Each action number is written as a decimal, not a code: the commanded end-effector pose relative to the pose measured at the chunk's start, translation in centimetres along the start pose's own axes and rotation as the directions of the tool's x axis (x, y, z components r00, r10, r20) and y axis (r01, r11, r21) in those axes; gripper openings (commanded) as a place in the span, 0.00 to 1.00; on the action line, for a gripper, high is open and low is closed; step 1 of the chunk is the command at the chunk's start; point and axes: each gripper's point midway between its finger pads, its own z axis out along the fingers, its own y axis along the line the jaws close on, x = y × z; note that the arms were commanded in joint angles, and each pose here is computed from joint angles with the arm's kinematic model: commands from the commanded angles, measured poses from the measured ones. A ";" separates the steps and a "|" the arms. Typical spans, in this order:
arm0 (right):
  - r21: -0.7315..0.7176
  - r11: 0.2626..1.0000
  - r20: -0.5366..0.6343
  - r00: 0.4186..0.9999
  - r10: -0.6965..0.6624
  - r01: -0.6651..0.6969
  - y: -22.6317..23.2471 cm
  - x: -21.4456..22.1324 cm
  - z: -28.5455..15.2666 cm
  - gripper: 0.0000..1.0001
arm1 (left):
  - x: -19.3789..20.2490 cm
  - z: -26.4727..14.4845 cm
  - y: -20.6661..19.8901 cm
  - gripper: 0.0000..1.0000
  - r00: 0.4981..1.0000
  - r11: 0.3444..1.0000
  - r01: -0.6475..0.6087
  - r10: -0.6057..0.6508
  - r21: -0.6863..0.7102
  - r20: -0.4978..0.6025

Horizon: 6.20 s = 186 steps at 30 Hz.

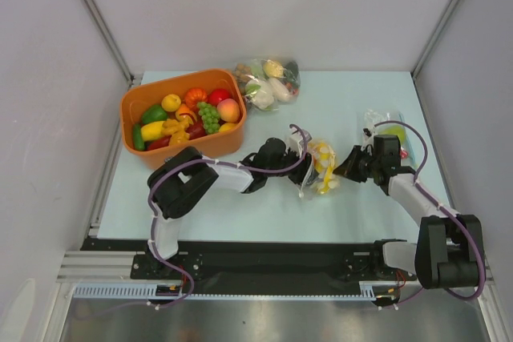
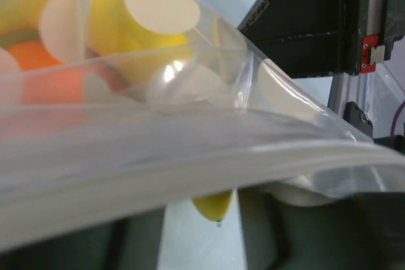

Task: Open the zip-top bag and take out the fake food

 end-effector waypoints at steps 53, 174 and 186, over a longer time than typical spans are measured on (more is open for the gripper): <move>0.260 0.964 0.111 0.989 -0.093 0.061 -4.9 -5.1 -1.1 0.00 | -6.0 -9.8 -8.3 0.00 0.996 0.935 -0.028 0.057 0.355 -0.074; 0.091 0.949 0.229 0.921 -0.314 0.301 7.5 -0.1 -3.0 0.45 | -12.7 -9.3 -4.5 0.00 0.975 0.975 0.174 -0.190 0.141 0.115; 0.165 0.936 0.236 0.909 -0.344 0.311 5.5 -0.3 -0.5 0.46 | -12.5 -9.6 -5.3 0.00 0.969 0.963 0.196 -0.220 0.187 0.117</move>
